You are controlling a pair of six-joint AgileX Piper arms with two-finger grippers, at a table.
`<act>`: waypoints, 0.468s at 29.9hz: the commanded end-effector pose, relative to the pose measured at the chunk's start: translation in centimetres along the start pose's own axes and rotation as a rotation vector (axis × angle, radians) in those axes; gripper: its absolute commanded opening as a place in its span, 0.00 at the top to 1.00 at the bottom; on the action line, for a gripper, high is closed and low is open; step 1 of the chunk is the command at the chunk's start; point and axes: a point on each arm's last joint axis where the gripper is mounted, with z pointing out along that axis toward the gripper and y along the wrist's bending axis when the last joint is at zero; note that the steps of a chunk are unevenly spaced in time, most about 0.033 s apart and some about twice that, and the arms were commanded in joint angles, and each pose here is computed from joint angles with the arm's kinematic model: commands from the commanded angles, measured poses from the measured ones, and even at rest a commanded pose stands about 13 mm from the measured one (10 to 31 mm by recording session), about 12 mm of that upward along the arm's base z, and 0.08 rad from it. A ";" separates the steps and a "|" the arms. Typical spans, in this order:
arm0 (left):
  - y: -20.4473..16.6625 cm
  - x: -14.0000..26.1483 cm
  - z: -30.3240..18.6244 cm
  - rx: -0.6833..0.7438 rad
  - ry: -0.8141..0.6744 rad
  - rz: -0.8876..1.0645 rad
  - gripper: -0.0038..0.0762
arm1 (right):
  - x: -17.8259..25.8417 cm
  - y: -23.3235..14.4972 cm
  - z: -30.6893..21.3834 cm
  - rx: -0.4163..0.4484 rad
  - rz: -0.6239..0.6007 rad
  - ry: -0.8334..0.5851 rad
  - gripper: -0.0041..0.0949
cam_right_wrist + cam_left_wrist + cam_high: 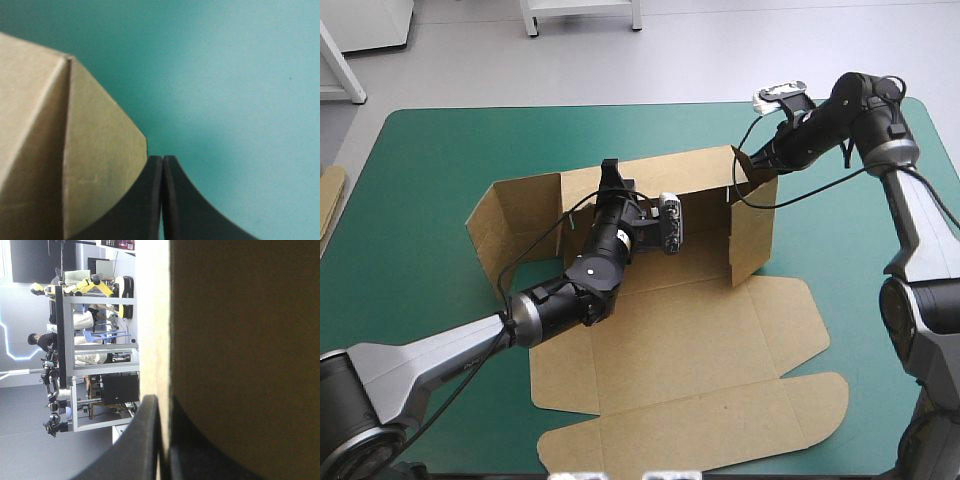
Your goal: Fold the box
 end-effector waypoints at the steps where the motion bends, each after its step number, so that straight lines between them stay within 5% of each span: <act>1: 1.7 0.3 -1.1 -0.044 0.008 -0.057 0.96 | 0.0 1.8 -3.8 -0.007 -0.056 -0.118 0.98; 14: 1.6 0.2 -1.1 -0.043 0.005 -0.059 0.96 | 6.0 4.3 -3.4 -0.039 -0.163 -0.317 0.98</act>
